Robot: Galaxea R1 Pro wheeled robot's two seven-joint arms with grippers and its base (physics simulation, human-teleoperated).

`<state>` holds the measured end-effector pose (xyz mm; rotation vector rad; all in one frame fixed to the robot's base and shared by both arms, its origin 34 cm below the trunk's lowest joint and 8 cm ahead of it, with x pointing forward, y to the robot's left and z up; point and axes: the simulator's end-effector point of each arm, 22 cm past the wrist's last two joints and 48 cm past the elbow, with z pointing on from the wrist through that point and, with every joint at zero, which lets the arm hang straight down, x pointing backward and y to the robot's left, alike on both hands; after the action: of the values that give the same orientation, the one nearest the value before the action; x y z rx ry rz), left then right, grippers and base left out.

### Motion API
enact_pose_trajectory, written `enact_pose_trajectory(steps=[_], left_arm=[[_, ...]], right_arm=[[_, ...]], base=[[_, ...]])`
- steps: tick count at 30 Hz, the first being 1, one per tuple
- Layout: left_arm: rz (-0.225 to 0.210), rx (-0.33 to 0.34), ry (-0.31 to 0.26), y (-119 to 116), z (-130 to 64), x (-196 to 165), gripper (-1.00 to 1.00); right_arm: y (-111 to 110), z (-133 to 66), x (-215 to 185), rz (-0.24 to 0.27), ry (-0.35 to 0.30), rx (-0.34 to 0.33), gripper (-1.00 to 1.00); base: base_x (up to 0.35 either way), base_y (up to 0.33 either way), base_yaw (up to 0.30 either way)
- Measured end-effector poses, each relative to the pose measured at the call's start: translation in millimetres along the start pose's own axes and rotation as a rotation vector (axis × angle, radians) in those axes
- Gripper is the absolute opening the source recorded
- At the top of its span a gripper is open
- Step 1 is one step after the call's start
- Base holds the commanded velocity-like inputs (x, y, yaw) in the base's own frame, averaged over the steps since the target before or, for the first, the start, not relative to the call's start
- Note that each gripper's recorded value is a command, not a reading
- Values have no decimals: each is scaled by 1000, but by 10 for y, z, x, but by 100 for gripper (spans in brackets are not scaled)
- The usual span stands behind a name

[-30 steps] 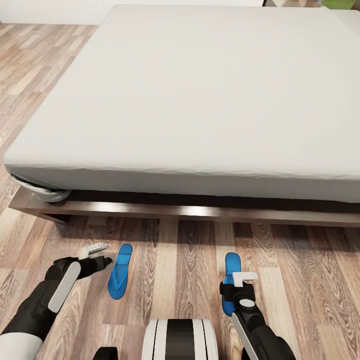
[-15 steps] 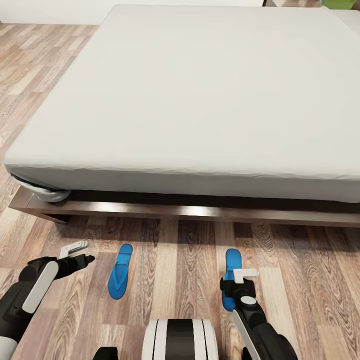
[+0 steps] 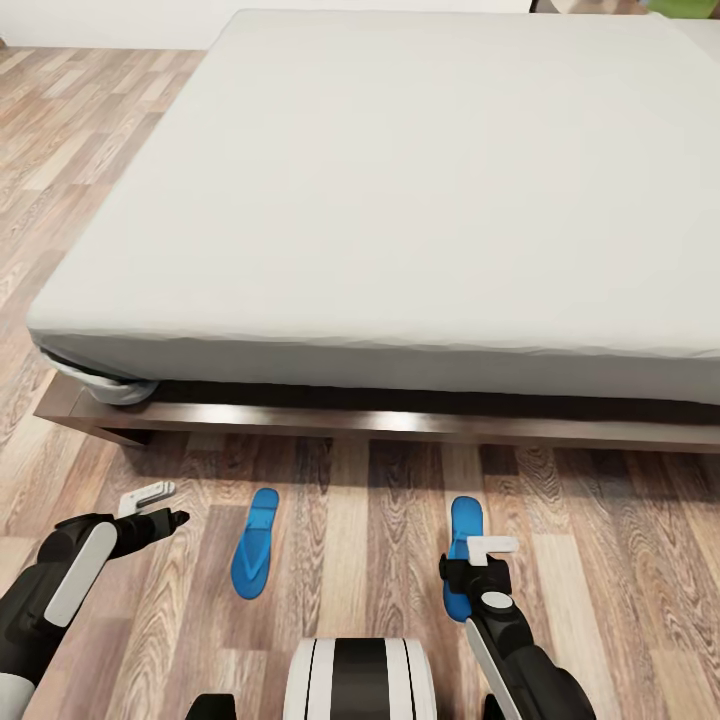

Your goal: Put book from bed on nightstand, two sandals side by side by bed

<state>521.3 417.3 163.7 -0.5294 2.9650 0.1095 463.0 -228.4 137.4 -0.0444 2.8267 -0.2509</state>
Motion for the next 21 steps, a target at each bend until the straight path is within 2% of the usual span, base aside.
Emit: enact_pose_trajectory(steps=[6,11,21], left_arm=[[0,0,0,1,-1,-1,100],[0,0,1,0,1,6,100],[0,-1,1,4,-1,3,100]], right_arm=[[2,1,-3,0,-1,-1,-100],[3,0,-1,0,0,-1,-100],[9,0,-2,0,-1,-4,-100]], base=[[0,216,0],[0,72,0],[0,262,0]])
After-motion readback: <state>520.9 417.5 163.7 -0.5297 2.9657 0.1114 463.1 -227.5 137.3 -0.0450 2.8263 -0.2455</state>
